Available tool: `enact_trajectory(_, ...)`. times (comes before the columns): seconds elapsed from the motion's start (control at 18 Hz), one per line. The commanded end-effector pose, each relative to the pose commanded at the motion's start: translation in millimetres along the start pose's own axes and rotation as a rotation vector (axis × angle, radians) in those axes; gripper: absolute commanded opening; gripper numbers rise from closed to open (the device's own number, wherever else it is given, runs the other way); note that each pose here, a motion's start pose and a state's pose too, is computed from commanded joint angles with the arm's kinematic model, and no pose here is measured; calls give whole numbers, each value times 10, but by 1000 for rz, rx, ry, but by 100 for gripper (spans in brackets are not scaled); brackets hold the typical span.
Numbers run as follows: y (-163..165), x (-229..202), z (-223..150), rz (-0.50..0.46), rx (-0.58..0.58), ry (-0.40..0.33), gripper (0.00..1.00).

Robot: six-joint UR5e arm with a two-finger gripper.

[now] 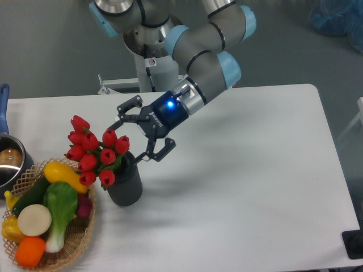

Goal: Insert the flowers into the vase

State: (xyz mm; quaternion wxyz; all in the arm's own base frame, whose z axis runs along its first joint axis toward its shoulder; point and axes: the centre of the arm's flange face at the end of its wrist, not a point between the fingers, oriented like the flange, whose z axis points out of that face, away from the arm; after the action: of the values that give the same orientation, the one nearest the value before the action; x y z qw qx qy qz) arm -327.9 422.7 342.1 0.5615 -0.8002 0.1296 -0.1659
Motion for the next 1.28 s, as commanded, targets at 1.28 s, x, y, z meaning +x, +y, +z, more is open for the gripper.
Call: enact_trajectory(1.28, -127, -437, -1663, 37, -924, -490, 100)
